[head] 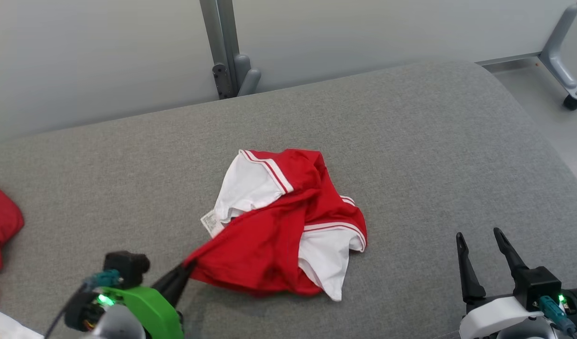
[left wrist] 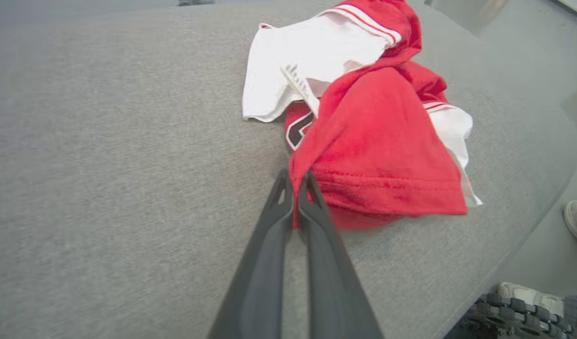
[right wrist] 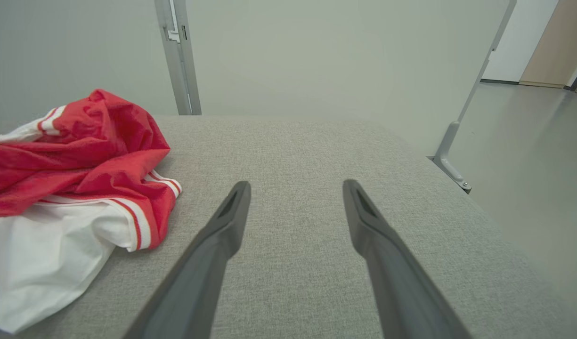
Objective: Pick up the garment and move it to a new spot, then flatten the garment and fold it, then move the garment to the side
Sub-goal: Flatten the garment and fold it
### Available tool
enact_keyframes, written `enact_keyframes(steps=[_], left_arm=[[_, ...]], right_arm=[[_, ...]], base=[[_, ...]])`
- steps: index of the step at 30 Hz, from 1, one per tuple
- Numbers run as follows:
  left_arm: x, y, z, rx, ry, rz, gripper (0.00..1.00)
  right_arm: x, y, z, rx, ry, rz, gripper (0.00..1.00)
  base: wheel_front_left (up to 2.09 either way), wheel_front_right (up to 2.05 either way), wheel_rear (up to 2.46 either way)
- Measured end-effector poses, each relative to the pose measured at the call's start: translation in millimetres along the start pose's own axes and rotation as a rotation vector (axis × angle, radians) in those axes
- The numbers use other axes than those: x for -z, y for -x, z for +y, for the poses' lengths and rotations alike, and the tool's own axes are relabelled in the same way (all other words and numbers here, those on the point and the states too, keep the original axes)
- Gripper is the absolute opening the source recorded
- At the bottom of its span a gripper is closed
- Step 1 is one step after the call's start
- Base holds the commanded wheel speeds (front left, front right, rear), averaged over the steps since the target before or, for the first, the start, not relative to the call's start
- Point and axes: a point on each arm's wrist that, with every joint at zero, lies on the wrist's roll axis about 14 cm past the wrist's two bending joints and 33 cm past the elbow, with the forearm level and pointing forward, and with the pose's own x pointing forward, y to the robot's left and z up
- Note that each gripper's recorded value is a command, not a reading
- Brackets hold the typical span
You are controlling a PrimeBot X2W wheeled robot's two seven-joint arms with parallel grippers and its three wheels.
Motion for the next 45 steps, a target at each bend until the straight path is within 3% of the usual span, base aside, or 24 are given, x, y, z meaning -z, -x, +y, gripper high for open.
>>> enact_keyframes(steps=[8,13,17,20,24,30,39,45], left_arm=[[-88.7,27.6,87.8,-0.204,-0.258,-0.051,0.0],[-151.9,33.3,109.2,-0.289,-0.37,-0.169,0.0],[-177.5,31.6,116.7,-0.331,-0.423,-0.225,0.0],[-161.2,25.0,125.2,-0.344,-0.396,-0.163,0.0],[-104.2,19.2,131.8,-0.333,-0.341,-0.001,0.0],[-30.3,27.6,131.0,-0.328,-0.243,0.111,0.0],[64.5,48.8,118.4,-0.372,-0.071,0.199,0.0],[82.8,56.9,123.5,-0.424,-0.01,0.186,0.0]], right_arm=[[0.1,-2.4,8.3,-0.023,-0.013,-0.001,1.0],[-2.9,-5.2,8.9,-0.024,-0.019,-0.01,1.0],[-2.5,-2.7,5.9,-0.013,-0.022,-0.009,1.0],[-2.1,-0.2,1.5,0.002,-0.027,-0.008,1.0],[1.5,5.0,-4.3,0.021,-0.027,0.004,1.0],[6.7,6.3,-7.8,0.031,-0.024,0.022,1.0],[12.2,-5.7,12.1,-0.033,-0.019,0.04,1.0],[14.4,-16.1,28.6,-0.087,-0.008,0.046,1.0]], base=[[0.0,0.0,0.0],[0.0,0.0,0.0],[0.0,0.0,0.0],[0.0,0.0,0.0],[0.0,0.0,0.0],[0.0,0.0,0.0],[0.0,0.0,0.0],[0.0,0.0,0.0]])
